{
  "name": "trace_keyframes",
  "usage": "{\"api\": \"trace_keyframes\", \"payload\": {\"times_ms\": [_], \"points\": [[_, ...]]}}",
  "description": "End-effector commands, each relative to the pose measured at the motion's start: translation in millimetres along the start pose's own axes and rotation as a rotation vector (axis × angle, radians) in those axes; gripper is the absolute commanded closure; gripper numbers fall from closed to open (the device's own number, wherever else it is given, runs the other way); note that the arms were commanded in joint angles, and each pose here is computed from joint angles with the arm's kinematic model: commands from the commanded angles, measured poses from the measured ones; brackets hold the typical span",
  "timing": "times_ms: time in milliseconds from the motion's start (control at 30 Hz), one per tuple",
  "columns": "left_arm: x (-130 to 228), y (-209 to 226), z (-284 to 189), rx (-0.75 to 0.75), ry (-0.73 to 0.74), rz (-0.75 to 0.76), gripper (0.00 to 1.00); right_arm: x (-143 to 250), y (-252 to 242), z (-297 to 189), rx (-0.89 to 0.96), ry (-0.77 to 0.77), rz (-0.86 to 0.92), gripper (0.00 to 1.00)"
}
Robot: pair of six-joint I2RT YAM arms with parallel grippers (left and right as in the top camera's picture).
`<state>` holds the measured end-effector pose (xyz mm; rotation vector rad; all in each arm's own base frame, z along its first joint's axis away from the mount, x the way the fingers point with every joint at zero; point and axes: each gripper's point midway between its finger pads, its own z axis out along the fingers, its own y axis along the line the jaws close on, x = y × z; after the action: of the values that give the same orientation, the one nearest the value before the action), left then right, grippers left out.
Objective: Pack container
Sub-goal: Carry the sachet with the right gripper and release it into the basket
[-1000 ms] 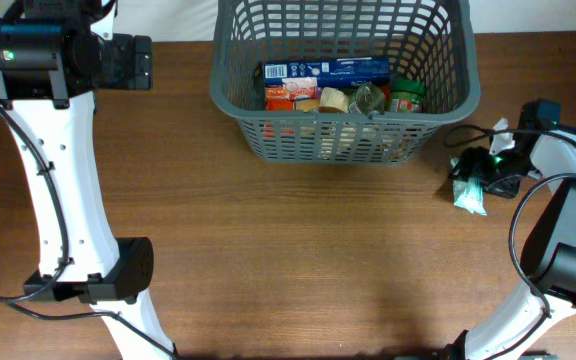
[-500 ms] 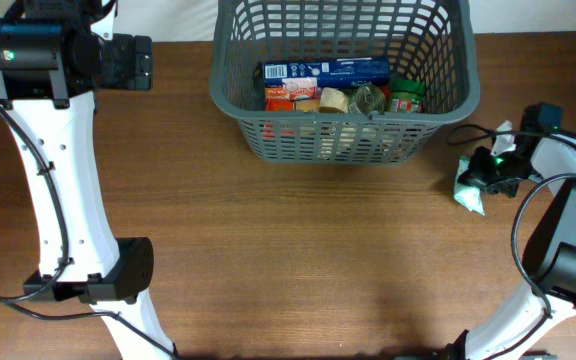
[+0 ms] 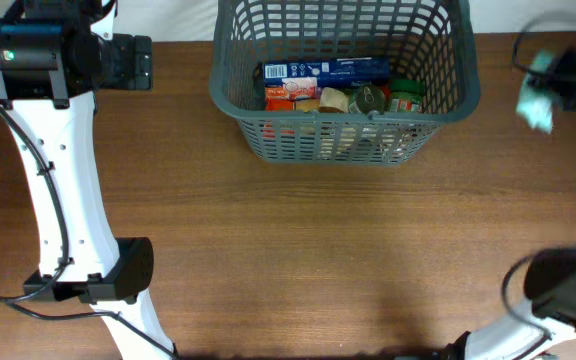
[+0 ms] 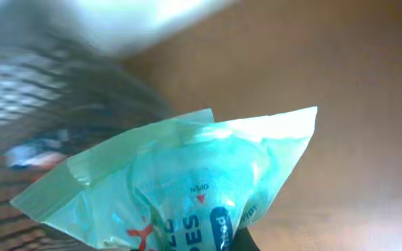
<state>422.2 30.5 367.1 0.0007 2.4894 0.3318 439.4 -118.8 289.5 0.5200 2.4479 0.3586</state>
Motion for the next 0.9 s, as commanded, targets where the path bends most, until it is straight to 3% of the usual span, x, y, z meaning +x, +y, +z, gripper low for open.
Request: {"api": "trace_keyframes", "payload": {"times_ms": [0, 133, 200, 333, 533, 867], "points": [[0.1, -0.2, -1.1, 0.006, -0.002, -0.019, 0.01, -12.6, 107.0, -82.1, -0.164, -0.187, -0.248, 0.96], [0.0, -0.2, -1.2, 0.006, -0.002, -0.019, 0.01, 6.5, 183.7, -99.0, -0.277, -0.238, -0.541, 0.96], [0.0, -0.2, -1.2, 0.006, -0.002, -0.019, 0.01, 28.5, 226.1, -89.9, -0.338, -0.236, -0.763, 0.96], [0.0, -0.2, -1.2, 0.006, -0.002, -0.019, 0.01, 55.9, 267.0, -59.4, -0.408, -0.196, -0.96, 0.96], [0.1, -0.3, -0.9, 0.006, -0.002, -0.019, 0.01, 89.6, 291.1, 16.0, -0.451, -0.04, -1.015, 0.96], [0.0, -0.2, -1.0, 0.006, -0.002, -0.019, 0.01, 161.5, 288.9, 134.6, -0.463, 0.272, -1.009, 0.96]]}}
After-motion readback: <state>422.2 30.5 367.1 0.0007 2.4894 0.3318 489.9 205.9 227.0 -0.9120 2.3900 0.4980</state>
